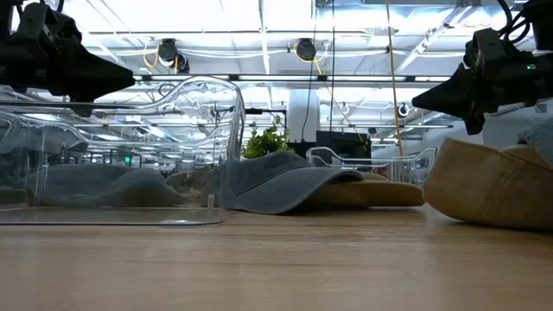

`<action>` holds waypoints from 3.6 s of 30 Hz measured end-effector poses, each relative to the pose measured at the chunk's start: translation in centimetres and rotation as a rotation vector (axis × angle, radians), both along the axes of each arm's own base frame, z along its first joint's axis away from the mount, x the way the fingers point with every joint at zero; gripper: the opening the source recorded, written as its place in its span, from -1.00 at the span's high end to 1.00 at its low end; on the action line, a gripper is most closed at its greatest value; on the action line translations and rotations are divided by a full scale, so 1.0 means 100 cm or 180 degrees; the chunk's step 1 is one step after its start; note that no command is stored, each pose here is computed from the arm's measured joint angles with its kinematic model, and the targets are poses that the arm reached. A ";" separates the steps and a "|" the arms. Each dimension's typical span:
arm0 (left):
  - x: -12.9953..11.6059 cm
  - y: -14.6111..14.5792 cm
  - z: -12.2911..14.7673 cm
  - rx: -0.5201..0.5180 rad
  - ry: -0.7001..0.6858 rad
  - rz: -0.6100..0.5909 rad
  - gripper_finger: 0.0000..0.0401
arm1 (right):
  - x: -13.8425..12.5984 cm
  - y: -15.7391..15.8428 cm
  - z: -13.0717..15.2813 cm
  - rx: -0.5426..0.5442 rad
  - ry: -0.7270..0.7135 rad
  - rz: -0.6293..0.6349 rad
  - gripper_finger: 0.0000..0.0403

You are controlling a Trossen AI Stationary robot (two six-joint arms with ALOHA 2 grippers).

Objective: Pick & Place hat

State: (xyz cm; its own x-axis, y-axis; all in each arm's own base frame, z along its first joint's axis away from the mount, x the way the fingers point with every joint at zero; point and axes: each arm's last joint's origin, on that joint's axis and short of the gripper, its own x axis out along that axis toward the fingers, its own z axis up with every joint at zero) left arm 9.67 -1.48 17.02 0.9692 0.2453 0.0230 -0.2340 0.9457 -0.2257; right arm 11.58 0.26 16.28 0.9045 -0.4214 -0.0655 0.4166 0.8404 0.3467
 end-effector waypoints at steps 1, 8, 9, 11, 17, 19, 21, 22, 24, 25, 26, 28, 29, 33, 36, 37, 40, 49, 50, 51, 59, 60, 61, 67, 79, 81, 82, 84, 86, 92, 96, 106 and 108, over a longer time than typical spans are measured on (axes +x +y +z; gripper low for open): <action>0.000 0.000 0.000 0.0000 0.0000 0.0000 0.56 | 0.000 0.000 0.000 0.0000 0.0001 0.0000 1.00; 0.000 0.000 0.000 0.0000 0.0000 0.0000 0.56 | 0.000 0.000 0.000 0.0000 0.0001 -0.0001 1.00; 0.000 0.000 0.000 0.0000 0.0000 0.0000 0.56 | 0.000 0.000 0.000 0.0000 0.0000 0.0000 1.00; 0.000 0.000 0.000 0.0000 0.0000 0.0000 0.56 | 0.000 0.000 0.000 0.0000 0.0000 -0.0001 1.00; 0.000 0.000 0.000 0.0002 0.0000 0.0003 0.56 | 0.000 0.000 0.000 0.0000 0.0001 -0.0001 1.00; 0.000 0.001 0.000 0.0002 0.0002 0.0080 0.56 | 0.000 0.000 0.000 0.0000 0.0001 -0.0001 1.00; 0.000 0.001 0.000 -0.0001 0.0001 0.0136 0.56 | 0.000 0.000 0.000 0.0000 0.0001 -0.0001 1.00; 0.000 0.001 0.000 -0.0008 -0.0006 0.0140 0.56 | 0.000 0.000 0.000 0.0000 0.0000 0.0000 1.00; 0.000 0.001 0.001 -0.0035 -0.0041 0.0143 0.56 | 0.000 0.000 0.000 0.0000 0.0001 0.0000 1.00; 0.000 0.001 0.001 -0.0052 -0.0062 0.0142 0.56 | 0.000 0.000 0.000 0.0000 0.0000 0.0000 1.00; 0.000 0.001 0.002 -0.0079 -0.0087 0.0144 0.56 | 0.000 0.000 0.000 0.0000 0.0001 -0.0001 1.00; 0.000 0.001 0.002 -0.0105 -0.0096 0.0151 0.56 | 0.000 0.000 0.000 0.0000 0.0001 -0.0001 1.00; 0.000 0.002 0.002 -0.0099 -0.0093 0.0183 0.56 | 0.000 0.000 0.000 0.0000 0.0001 -0.0001 1.00; -0.001 0.002 0.002 -0.0155 -0.0110 0.0246 0.56 | 0.000 0.000 0.000 0.0000 0.0001 0.0000 1.00; -0.001 0.002 0.002 -0.0185 -0.0113 0.0232 0.56 | 0.000 0.000 0.000 0.0000 0.0001 0.0000 1.00; -0.001 0.002 0.002 -0.0181 -0.0113 0.0231 0.56 | 0.000 0.000 0.000 0.0001 0.0000 -0.0001 1.00; -0.001 0.002 0.002 -0.0250 -0.0145 0.0196 0.56 | 0.000 0.000 0.000 0.0000 0.0001 -0.0001 1.00; -0.001 0.002 0.003 -0.0293 -0.0175 0.0192 0.56 | 0.000 0.000 0.000 0.0000 0.0000 0.0000 1.00; -0.001 0.002 0.003 -0.0302 -0.0180 0.0185 0.56 | 0.000 0.000 0.000 0.0000 0.0000 0.0000 1.00; -0.001 0.001 0.003 -0.0306 -0.0189 0.0159 0.56 | 0.000 0.000 0.000 0.0000 0.0000 0.0000 1.00; -0.002 -0.002 0.014 0.0030 -0.0131 -0.0317 0.14 | 0.000 0.000 0.000 0.0000 0.0000 0.0000 1.00; -0.003 -0.002 0.019 0.0058 -0.0069 -0.0330 0.05 | 0.000 0.000 0.000 0.0000 0.0001 0.0000 1.00; -0.005 -0.001 0.023 0.0085 0.0018 -0.0333 -0.04 | 0.000 0.000 0.000 0.0000 0.0000 0.0000 1.00; -0.018 0.007 0.059 0.0107 0.0481 0.0017 -0.41 | 0.000 0.000 0.000 0.0000 0.0000 0.0000 1.00; -0.016 0.012 0.154 0.0080 0.0611 0.0465 -0.53 | 0.000 0.000 0.000 0.0000 0.0001 0.0000 1.00; -0.015 0.013 0.170 0.0229 0.0672 0.0540 -0.50 | 0.000 0.000 0.000 0.0000 0.0000 0.0000 1.00; -0.014 0.014 0.178 0.0299 0.0697 0.0564 -0.49 | 0.000 0.000 0.000 0.0000 0.0001 0.0000 1.00; -0.013 0.015 0.194 0.0421 0.0750 0.0602 -0.47 | 0.000 0.000 0.000 0.0000 0.0000 -0.0001 1.00; -0.012 0.015 0.209 0.0543 0.0811 0.0628 -0.44 | 0.000 0.000 0.000 0.0000 0.0001 0.0000 1.00; -0.010 0.017 0.246 0.0716 0.0962 0.0697 -0.38 | 0.000 0.000 0.000 0.0000 0.0000 0.0000 1.00; -0.006 0.018 0.264 0.0756 0.1113 0.0733 -0.38 | 0.000 0.000 0.000 0.0000 0.0000 0.0000 1.00; 0.018 0.022 0.298 0.1072 0.1384 0.0900 -0.37 | 0.000 0.000 0.000 0.0000 0.0000 -0.0001 1.00; 0.023 0.026 0.302 0.1116 0.1497 0.1025 -0.35 | 0.000 0.000 0.000 0.0000 0.0000 0.0000 1.00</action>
